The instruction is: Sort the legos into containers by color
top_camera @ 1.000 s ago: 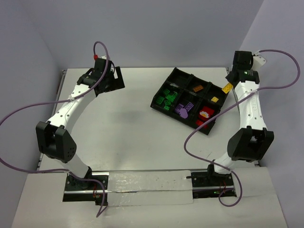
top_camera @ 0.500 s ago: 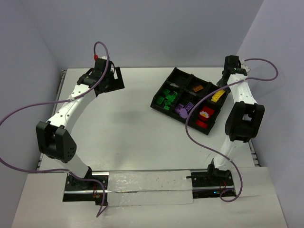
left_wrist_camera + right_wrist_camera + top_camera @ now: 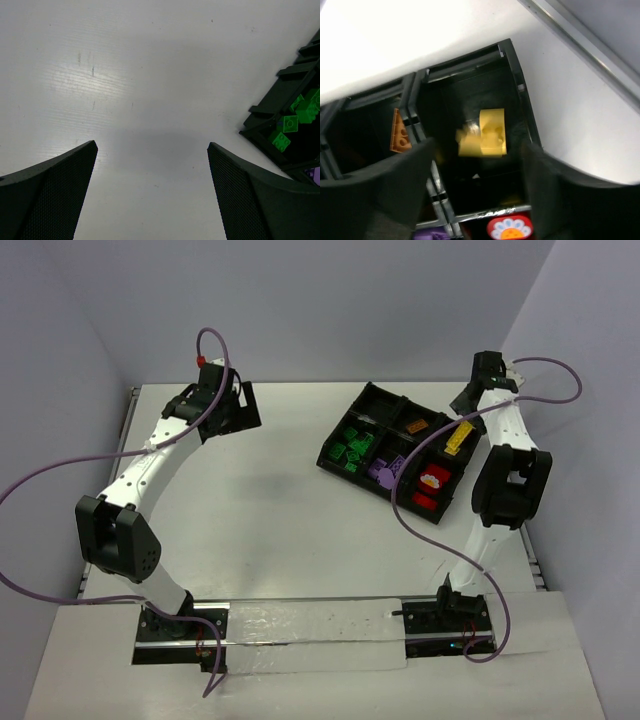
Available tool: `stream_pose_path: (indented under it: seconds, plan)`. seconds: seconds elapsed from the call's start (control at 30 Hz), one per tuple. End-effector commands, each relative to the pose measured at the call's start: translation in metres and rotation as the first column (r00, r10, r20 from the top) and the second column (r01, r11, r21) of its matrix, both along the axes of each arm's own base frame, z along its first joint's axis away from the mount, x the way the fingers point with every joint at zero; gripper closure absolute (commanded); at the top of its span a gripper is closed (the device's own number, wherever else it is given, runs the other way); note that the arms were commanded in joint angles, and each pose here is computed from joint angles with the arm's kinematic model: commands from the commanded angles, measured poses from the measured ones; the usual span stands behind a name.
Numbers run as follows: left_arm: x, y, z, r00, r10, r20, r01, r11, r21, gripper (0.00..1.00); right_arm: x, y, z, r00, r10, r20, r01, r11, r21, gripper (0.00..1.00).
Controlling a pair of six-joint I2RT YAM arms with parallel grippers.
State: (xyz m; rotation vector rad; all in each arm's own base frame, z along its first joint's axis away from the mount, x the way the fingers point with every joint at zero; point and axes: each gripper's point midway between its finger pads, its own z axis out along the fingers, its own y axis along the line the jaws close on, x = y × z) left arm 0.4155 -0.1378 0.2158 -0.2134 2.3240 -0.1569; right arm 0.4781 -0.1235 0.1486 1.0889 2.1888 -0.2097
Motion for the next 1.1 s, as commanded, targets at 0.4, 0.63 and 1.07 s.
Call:
stream_pose_path:
  seconds: [0.4, 0.63, 1.07]
  plan:
    - [0.001, 0.008, 0.018, 0.998, 0.017, 0.054, -0.018, 1.0, 0.014, 0.01, -0.012, -0.002, 0.141, 0.96, 0.054, 0.274, -0.028, 0.995, -0.099, 0.08]
    - [0.004, 0.012, 0.023, 0.996, 0.027, 0.081, -0.029, 0.999, 0.026, 0.01, -0.043, 0.008, 0.172, 0.943, 0.079, 0.323, -0.045, 0.993, -0.111, 0.0]
    - [0.028, -0.013, 0.055, 0.986, -0.017, 0.167, 0.029, 0.997, -0.068, 0.01, -0.076, 0.002, 0.179, 0.941, 0.079, 0.329, -0.015, 0.981, -0.191, 0.0]
